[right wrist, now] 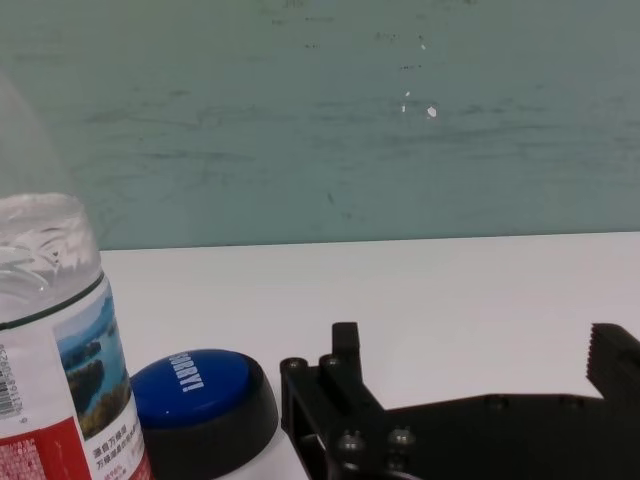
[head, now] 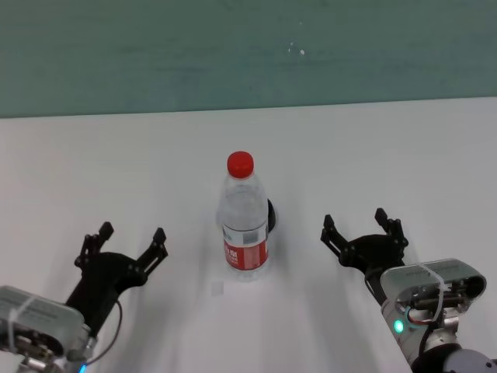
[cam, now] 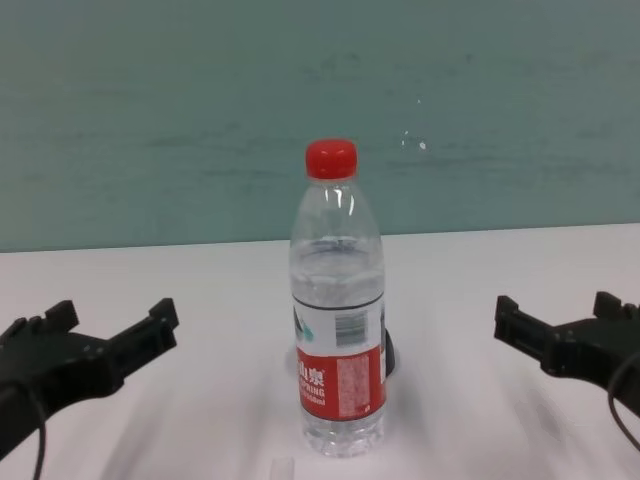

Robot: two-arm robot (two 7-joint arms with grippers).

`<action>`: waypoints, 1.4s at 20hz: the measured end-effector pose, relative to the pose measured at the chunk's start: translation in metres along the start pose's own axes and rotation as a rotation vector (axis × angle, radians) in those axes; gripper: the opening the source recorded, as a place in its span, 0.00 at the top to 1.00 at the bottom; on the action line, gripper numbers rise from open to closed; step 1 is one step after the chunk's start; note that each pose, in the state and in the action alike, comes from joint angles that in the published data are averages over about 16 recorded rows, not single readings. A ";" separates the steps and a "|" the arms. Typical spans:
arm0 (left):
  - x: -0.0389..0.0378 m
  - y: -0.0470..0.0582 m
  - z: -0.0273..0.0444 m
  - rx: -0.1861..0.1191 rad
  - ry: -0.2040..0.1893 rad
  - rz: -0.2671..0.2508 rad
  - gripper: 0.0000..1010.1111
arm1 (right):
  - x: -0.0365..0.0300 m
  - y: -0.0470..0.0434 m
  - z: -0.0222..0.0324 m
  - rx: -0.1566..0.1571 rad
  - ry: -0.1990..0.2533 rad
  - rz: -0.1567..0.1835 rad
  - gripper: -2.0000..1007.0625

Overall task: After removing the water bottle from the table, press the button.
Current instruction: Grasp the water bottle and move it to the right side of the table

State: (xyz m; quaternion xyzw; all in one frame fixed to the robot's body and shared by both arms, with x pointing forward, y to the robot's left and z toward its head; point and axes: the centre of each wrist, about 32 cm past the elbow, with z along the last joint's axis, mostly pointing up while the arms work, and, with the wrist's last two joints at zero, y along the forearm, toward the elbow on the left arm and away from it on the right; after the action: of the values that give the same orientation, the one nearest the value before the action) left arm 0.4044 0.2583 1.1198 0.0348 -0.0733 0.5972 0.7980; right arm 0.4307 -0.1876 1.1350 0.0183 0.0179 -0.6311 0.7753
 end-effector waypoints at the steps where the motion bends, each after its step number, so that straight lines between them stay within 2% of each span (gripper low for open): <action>1: 0.0024 -0.002 0.0001 -0.001 -0.006 -0.001 0.01 | 0.0000 0.0000 0.0000 0.000 0.000 0.000 0.01; 10: 0.0277 -0.013 -0.0004 -0.003 -0.059 -0.005 0.01 | 0.0000 0.0000 0.0000 0.000 0.000 0.000 0.01; 17: 0.0421 -0.014 -0.0035 0.010 -0.077 0.006 0.01 | 0.0000 0.0000 0.0000 0.000 0.000 0.000 0.01; 22: 0.0471 -0.014 -0.0061 0.016 -0.080 0.014 0.01 | 0.0000 0.0000 0.0000 0.000 0.000 0.000 0.01; 28: 0.0465 -0.015 -0.0092 0.019 -0.079 0.013 0.01 | 0.0000 0.0000 0.0000 0.000 0.000 0.000 0.01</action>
State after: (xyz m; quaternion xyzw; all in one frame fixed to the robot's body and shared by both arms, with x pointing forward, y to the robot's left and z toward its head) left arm 0.4321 0.2996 1.1186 0.0653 -0.0991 0.6010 0.7904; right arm 0.4307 -0.1876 1.1350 0.0183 0.0179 -0.6311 0.7753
